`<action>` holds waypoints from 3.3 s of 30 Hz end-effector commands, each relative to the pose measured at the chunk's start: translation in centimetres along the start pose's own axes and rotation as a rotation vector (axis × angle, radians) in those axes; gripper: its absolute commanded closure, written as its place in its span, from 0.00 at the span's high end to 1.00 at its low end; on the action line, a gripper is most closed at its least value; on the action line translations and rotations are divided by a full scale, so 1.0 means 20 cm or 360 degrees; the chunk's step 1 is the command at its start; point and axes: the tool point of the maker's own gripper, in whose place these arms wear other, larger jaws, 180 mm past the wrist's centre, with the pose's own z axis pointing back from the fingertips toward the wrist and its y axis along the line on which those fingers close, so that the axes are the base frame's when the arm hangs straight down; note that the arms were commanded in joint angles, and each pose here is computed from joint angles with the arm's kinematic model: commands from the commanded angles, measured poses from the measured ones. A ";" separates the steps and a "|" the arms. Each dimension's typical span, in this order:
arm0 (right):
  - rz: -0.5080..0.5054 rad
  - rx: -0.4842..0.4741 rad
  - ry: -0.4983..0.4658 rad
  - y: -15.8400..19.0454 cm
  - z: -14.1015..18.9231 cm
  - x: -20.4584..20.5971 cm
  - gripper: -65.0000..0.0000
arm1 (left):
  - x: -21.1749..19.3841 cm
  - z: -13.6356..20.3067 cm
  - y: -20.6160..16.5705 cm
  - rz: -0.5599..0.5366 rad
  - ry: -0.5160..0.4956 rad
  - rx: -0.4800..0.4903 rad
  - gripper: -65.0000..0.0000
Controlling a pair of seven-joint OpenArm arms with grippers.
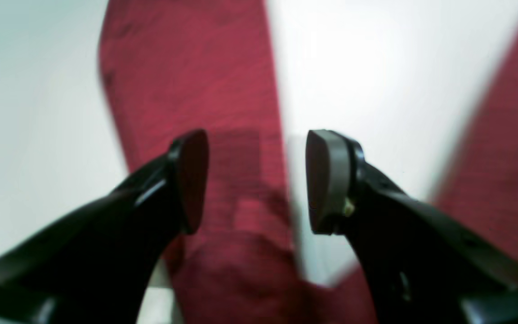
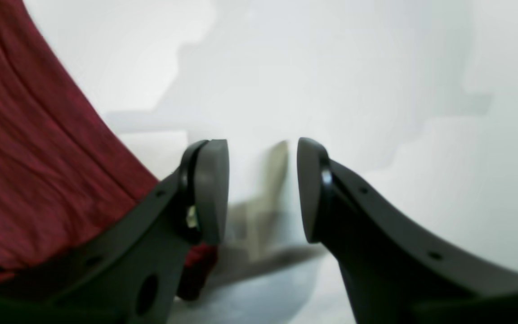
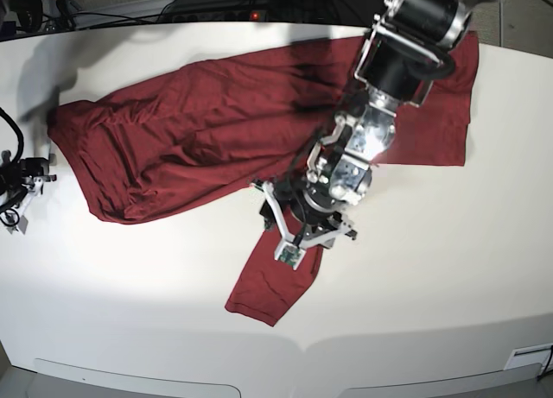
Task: Fold the T-shirt properly
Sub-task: 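Release the sleeve with the right gripper and grasp its cuff with the left gripper, then carry the sleeve cuff with the left gripper onto the folded shirt, then release the cuff and press the left gripper onto the folded sleeve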
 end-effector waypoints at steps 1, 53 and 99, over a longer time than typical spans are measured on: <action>-0.0027 -0.0033 -0.0081 -0.07 0.08 0.07 0.39 | 0.16 -0.02 -0.01 0.0010 -0.0109 -0.0023 0.51; -0.0071 0.0026 -0.0106 -0.05 0.09 0.08 0.39 | 0.26 0.06 0.20 0.0434 -0.0160 -0.0025 0.00; -0.0067 0.0027 -0.0195 -0.05 0.10 0.13 0.39 | -0.66 1.32 0.41 0.0262 0.0123 0.0711 0.05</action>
